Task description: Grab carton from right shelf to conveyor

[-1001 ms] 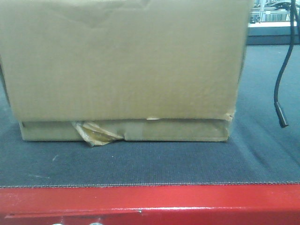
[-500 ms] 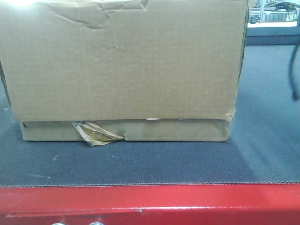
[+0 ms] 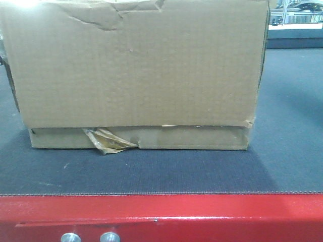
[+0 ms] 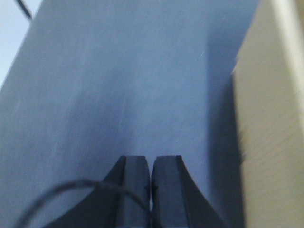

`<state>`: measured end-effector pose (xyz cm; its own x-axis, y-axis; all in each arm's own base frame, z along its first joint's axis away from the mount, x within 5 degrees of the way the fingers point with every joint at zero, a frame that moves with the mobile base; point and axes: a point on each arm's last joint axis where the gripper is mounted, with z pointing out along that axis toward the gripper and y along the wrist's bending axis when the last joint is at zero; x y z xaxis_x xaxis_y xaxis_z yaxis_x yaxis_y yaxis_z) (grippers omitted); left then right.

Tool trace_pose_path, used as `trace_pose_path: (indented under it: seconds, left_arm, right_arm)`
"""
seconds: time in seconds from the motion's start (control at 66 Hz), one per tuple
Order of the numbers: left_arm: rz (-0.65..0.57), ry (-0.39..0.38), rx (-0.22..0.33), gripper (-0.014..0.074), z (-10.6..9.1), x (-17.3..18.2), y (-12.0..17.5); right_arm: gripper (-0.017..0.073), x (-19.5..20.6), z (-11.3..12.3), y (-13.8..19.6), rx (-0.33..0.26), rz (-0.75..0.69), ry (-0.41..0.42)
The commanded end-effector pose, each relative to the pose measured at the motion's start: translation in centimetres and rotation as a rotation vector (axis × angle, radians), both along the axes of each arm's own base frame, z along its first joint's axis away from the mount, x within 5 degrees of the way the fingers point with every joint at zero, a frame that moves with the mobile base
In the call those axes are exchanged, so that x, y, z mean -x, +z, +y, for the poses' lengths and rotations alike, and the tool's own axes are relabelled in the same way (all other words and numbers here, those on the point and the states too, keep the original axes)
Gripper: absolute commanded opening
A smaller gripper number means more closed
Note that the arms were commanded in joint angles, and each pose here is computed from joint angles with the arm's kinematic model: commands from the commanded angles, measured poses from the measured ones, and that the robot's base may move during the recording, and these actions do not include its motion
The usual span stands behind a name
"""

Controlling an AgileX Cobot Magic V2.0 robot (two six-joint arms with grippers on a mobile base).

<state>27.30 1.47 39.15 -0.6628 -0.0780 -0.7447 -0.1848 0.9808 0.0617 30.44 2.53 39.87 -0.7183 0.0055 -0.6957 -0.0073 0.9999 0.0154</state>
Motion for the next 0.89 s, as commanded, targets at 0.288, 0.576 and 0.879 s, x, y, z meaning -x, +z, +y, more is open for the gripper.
trace_pose_path:
  seconds: [0.288, 0.576, 0.879]
  left_arm:
    - [-0.191, -0.074, -0.001, 0.0015, -0.1, 6.6, -5.4]
    - [-0.498, -0.130, -0.010, 0.0015, -0.8, 14.2, -7.4]
    - [-0.718, -0.132, -0.028, 0.0015, -0.9, 20.2, -8.0]
  right_arm:
    - [-0.0066, 6.9, -1.0, -7.8, 0.021, -0.181, 0.036]
    - [-0.0066, 14.1, -1.4, -10.5, 0.022, -0.412, 0.065]
    - [-0.0066, 21.0, -1.9, -10.1, 0.007, -0.709, 0.061]
